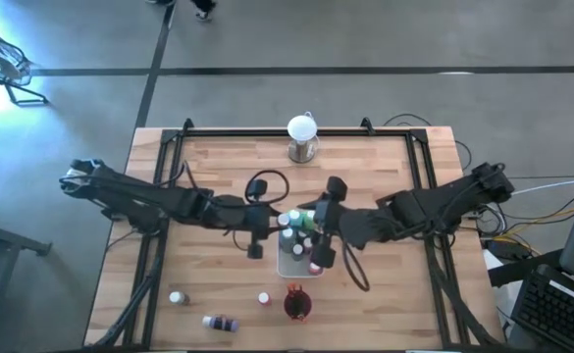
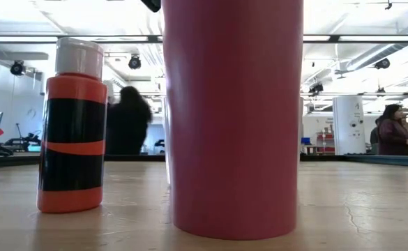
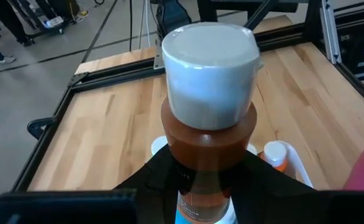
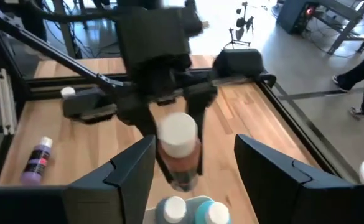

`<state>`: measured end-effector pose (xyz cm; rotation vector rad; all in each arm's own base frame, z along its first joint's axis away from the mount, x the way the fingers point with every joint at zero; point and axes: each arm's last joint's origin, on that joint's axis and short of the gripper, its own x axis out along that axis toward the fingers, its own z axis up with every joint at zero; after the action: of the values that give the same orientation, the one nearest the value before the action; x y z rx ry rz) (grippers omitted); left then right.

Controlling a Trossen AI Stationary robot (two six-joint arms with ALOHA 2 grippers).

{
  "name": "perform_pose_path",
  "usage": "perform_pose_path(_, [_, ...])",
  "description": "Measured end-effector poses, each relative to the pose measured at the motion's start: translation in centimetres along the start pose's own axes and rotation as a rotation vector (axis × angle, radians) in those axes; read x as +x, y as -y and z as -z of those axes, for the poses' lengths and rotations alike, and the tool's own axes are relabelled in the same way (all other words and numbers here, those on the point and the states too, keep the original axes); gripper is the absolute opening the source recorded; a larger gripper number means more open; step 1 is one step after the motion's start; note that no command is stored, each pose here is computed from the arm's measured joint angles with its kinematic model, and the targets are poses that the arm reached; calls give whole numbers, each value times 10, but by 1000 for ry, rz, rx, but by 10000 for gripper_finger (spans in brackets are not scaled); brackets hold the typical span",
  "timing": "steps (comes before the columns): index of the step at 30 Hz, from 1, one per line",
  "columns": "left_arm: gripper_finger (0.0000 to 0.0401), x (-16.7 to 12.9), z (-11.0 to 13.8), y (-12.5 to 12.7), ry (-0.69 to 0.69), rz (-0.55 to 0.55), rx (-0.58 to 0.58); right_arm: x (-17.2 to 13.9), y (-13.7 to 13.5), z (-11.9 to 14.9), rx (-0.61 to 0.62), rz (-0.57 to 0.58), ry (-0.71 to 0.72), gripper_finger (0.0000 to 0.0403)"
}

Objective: Pick & Place Paint Supplies
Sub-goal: Put the brown paint bottle into the white bin

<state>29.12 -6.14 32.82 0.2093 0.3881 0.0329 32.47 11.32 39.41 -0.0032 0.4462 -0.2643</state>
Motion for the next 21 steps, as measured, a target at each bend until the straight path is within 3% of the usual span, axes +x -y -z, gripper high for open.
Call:
perform_pose_path(5, [108, 3, -7, -4, 11, -13, -9, 3, 0, -2, 19, -59, -10, 208])
perform_pose_path(21, [110, 6, -20, -7, 102, 11, -18, 10, 6, 0, -6, -35, -22, 230])
